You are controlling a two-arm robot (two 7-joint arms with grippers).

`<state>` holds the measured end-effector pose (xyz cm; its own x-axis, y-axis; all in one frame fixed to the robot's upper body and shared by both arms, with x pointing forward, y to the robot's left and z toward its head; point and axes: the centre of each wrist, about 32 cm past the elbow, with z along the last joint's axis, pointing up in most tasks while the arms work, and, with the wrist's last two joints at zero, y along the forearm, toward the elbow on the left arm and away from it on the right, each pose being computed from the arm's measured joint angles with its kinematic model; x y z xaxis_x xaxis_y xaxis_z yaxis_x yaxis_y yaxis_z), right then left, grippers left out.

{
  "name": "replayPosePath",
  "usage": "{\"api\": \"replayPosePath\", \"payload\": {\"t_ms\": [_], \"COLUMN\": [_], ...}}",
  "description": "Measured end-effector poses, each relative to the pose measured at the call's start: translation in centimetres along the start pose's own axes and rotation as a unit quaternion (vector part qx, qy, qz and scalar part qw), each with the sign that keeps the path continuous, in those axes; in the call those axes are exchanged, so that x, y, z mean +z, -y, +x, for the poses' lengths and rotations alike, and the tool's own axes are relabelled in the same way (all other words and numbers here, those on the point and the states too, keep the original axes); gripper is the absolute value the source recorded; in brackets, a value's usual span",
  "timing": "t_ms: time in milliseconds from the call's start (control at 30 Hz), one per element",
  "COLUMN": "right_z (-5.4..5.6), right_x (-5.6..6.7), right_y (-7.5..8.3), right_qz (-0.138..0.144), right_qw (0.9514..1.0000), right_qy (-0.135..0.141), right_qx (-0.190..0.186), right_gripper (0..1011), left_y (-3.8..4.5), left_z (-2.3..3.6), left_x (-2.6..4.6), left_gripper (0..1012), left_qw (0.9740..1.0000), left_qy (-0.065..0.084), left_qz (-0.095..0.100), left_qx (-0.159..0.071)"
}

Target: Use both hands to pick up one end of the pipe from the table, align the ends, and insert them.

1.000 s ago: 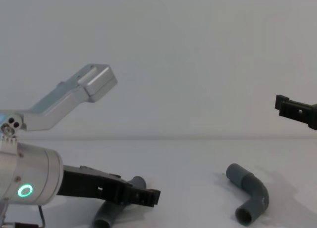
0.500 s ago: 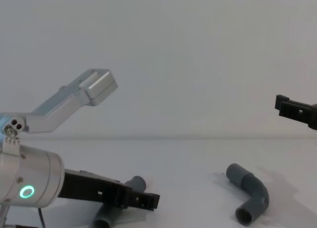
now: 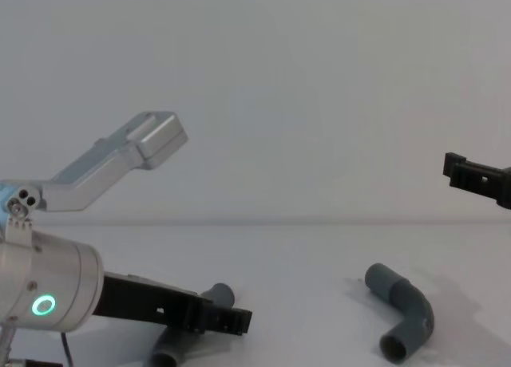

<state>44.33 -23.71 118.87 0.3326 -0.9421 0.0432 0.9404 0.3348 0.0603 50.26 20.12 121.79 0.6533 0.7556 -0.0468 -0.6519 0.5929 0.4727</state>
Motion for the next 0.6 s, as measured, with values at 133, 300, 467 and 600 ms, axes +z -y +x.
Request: {"api": "replayPosePath", "payload": {"t_ms": [133,300,467,600], "right_z": [0.0,0.0,0.0,0.0], "right_x": [0.0,0.0,0.0,0.0], "right_y": [0.0,0.0,0.0,0.0], "right_qz": [0.0,0.0,0.0,0.0], "right_qw": [1.0,1.0,1.0,1.0], "right_qy": [0.0,0.0,0.0,0.0], "right_qx": [0.0,0.0,0.0,0.0], "right_gripper": [1000,1000,1000,1000], "left_y": [0.02,0.03,0.05,0.06], "left_z": [0.03,0.07,0.08,0.09], "left_x": [0.02,0.03,0.03,0.04], "left_gripper": [766,721,679,655], "left_qw": [1.0,1.0,1.0,1.0], "left_qy": [-0.001,-0.002,-0.003,-0.003], "left_qz": [0.0,0.001,0.001,0.001], "left_qx": [-0.001,-0.001,-0.002,-0.002]}}
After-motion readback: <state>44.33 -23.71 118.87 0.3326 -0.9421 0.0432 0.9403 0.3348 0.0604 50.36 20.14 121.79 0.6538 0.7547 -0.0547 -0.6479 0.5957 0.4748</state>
